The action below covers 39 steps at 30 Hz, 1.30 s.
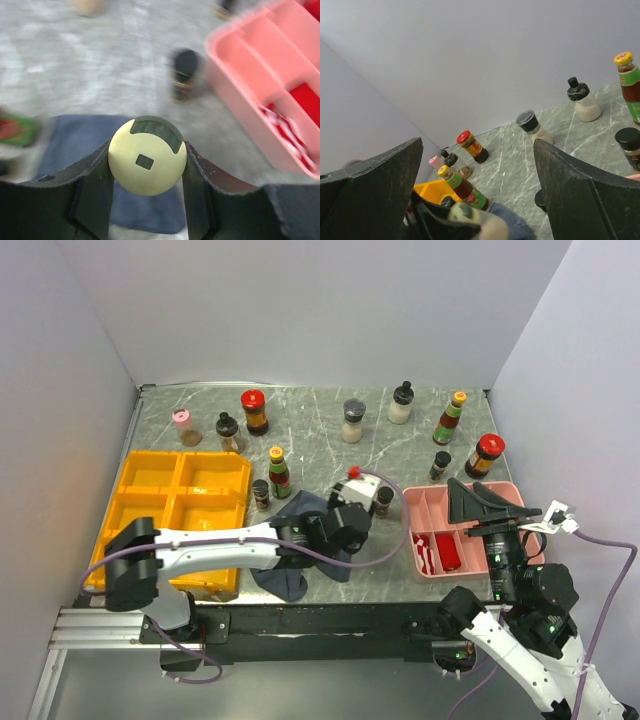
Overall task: Organize the condiment bottles
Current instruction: Place the bottle in the storage box.
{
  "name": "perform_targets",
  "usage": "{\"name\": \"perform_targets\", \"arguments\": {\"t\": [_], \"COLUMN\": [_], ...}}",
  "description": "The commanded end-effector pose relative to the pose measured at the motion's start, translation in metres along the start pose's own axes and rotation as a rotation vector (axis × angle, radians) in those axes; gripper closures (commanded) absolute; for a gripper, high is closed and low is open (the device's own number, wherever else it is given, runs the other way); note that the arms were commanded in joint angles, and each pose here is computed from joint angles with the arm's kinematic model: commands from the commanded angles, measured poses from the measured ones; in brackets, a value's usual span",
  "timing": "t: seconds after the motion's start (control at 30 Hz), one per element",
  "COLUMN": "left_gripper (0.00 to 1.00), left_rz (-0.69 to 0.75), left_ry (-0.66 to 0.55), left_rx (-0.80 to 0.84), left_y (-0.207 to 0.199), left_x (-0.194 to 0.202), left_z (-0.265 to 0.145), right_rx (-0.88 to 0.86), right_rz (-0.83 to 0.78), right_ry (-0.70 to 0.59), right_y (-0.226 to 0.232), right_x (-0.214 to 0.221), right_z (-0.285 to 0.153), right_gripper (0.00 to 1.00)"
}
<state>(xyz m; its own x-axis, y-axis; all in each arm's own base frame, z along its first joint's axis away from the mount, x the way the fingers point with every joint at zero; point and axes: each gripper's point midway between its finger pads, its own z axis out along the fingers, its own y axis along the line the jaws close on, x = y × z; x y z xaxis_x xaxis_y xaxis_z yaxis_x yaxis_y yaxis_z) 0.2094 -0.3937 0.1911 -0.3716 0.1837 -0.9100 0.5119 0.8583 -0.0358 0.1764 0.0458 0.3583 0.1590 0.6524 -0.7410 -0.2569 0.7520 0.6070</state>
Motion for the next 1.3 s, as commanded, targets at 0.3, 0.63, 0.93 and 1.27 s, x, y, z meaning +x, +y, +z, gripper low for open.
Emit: {"name": "perform_targets", "arguments": {"t": [0.3,0.63,0.93,1.27], "left_gripper": [0.99,0.99,0.99,0.96], "left_rz": [-0.205,-0.485,-0.731,-0.892], "left_ry": [-0.322,-0.5,-0.557,-0.531], "left_rx": [-0.508,-0.803,-1.118,-1.265], "left_y": [0.143,0.307,0.433,0.505], "left_x": [-0.144,-0.171,-0.105,-0.032], "left_z": [-0.052,-0.101,-0.145,-0.151], "right_rx": [-0.018,-0.017,-0.042,-0.093], "right_rz": [0.008,0.0,0.006,0.02], "right_ry": [0.001,0.007,0.038,0.067], "right_y": [0.008,0.008,0.013,0.023], "right_x": [-0.002,0.0,0.008,0.014], "right_z": [0.004,0.005,0.007,0.006], "right_gripper": [0.0,0.0,0.0,0.0]}}
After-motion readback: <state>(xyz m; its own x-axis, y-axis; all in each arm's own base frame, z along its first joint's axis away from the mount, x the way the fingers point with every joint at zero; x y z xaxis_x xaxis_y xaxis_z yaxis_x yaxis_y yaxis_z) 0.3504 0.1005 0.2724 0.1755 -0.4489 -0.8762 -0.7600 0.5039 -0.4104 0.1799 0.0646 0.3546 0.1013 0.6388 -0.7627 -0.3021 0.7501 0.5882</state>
